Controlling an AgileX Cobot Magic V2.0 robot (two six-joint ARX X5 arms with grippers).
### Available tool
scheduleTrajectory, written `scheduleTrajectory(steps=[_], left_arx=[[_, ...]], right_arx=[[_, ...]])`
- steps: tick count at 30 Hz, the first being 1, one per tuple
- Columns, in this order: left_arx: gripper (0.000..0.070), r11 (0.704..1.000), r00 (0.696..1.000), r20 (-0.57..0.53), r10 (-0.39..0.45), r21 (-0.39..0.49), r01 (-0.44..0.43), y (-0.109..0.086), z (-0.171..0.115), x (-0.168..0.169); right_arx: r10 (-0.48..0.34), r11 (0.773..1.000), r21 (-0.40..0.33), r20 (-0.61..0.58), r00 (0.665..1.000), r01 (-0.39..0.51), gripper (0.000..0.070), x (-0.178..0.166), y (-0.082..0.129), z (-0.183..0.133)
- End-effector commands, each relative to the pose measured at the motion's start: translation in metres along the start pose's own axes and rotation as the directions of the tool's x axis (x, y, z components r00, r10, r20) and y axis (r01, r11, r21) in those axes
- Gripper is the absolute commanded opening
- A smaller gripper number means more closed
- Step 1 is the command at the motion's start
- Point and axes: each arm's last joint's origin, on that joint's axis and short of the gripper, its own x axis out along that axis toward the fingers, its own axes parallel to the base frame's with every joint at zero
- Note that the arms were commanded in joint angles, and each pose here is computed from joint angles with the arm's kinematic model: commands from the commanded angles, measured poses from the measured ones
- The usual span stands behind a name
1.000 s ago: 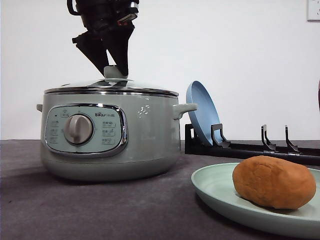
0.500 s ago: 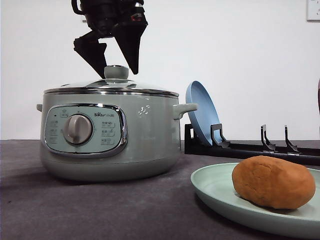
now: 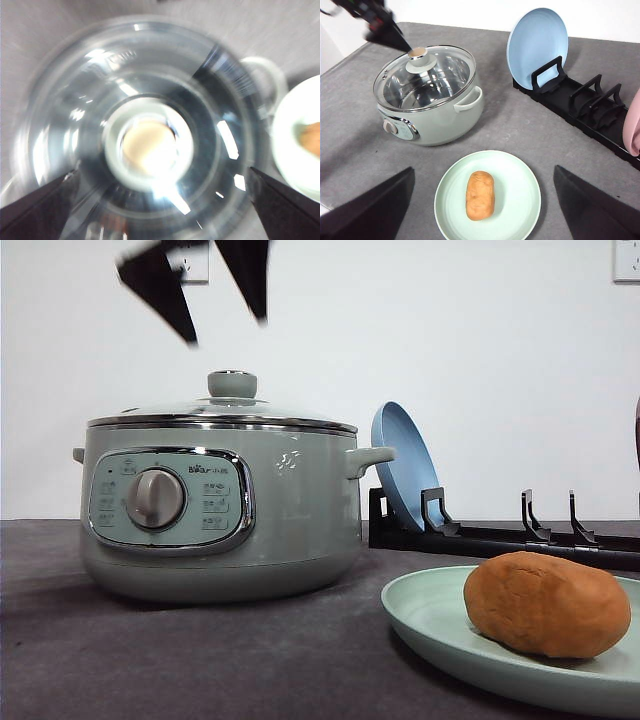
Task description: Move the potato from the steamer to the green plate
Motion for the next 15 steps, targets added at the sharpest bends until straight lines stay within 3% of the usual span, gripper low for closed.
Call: scheduleTrajectory(steps=[1,13,15], left_arx=[[0.07,1.0,0.999,0.041,0.006,-0.028,-0.005,-0.003,-0.001,-0.018],[0.07,0.999,0.948,0.317,0.028,-0.038,-0.017,-0.028,-0.064,-0.138],[0.07,0.999,0.938,0.344,0.031,-0.036,-0.02,-0.031,-0.082,-0.147]], right_arx=[[0.006,1.0,0.008,0.023,1.0,-0.006,0.0561,-0.003,0.001,0.003],[0.023,1.0,-0.005,0.103,0.994,-0.023,0.0564,-0.003,0.002,0.011],[0.025,1.0,-0.004,0.113,0.993,-0.025,0.0616,-0.003,0.003,0.012]])
